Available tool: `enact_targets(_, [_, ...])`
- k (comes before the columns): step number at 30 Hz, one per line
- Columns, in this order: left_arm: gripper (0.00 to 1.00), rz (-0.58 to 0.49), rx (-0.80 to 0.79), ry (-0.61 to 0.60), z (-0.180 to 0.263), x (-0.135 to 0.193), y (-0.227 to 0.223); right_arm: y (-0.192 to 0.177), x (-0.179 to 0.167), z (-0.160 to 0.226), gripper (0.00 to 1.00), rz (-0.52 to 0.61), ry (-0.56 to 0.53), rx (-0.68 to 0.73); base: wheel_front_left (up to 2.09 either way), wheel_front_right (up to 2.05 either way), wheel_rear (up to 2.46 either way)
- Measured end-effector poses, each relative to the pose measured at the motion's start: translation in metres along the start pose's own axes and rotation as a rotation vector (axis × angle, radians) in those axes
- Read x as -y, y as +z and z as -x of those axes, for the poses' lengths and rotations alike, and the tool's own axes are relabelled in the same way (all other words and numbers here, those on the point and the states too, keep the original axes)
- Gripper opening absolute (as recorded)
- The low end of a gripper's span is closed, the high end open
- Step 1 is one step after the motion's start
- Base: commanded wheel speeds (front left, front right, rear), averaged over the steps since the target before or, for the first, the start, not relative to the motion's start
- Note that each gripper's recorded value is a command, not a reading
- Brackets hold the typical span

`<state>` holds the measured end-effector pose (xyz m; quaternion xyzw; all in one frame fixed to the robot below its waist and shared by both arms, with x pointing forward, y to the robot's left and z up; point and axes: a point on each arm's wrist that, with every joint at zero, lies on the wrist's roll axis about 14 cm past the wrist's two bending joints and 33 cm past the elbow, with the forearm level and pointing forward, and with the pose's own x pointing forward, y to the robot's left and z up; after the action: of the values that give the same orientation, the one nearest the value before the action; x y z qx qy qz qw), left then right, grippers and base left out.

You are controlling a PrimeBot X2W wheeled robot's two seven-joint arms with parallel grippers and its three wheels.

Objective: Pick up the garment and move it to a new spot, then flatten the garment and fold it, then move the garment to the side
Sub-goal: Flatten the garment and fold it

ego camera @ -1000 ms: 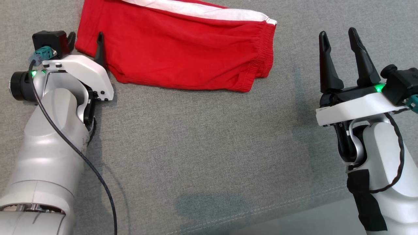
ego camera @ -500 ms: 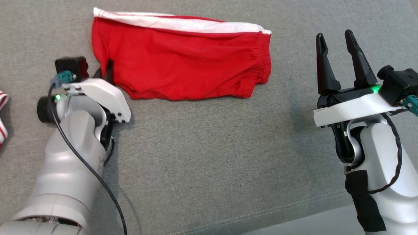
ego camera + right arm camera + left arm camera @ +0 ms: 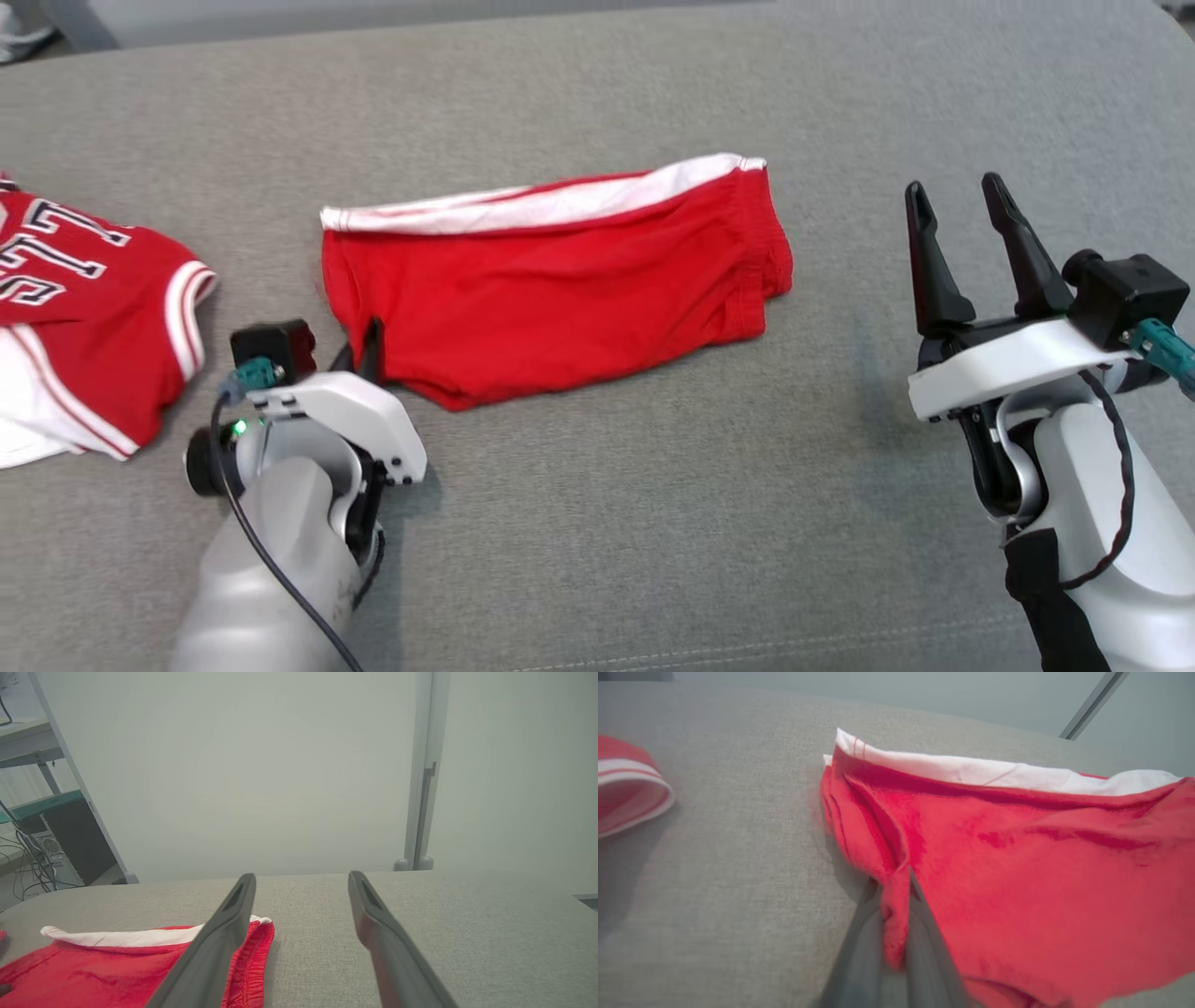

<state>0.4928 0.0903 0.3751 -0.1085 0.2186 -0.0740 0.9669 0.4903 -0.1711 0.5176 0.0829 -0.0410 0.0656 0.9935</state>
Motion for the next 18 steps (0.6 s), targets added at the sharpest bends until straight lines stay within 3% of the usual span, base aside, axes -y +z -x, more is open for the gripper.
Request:
enact_targets(9, [0.00, 0.000, 0.018, 0.050, 0.035, -0.019, -0.004, 0.009, -0.029, -0.002, 1.00, -0.008, 0.072, 0.014, 0.00, 0.00, 0.00])
enact_targets(10, [0.16, -0.004, 0.021, 0.050, 0.037, -0.019, -0.003, 0.010, -0.030, -0.002, 1.00, -0.008, 0.075, 0.015, 0.00, 0.00, 0.00])
enact_targets(11, [0.76, -0.009, 0.019, 0.049, 0.038, -0.018, -0.005, 0.009, -0.030, -0.001, 1.00, -0.008, 0.076, 0.013, 0.00, 0.00, 0.00])
enact_targets(12, [1.00, -0.015, 0.017, 0.045, 0.038, -0.017, -0.005, 0.007, -0.030, 0.000, 1.00, -0.007, 0.076, 0.008, 0.00, 0.00, 0.00])
enact_targets(18, [1.00, -0.050, 0.073, 0.071, 0.039, -0.019, 0.012, -0.005, -0.031, 0.001, 1.00, 0.003, 0.086, -0.030, 0.00, 0.00, 0.00])
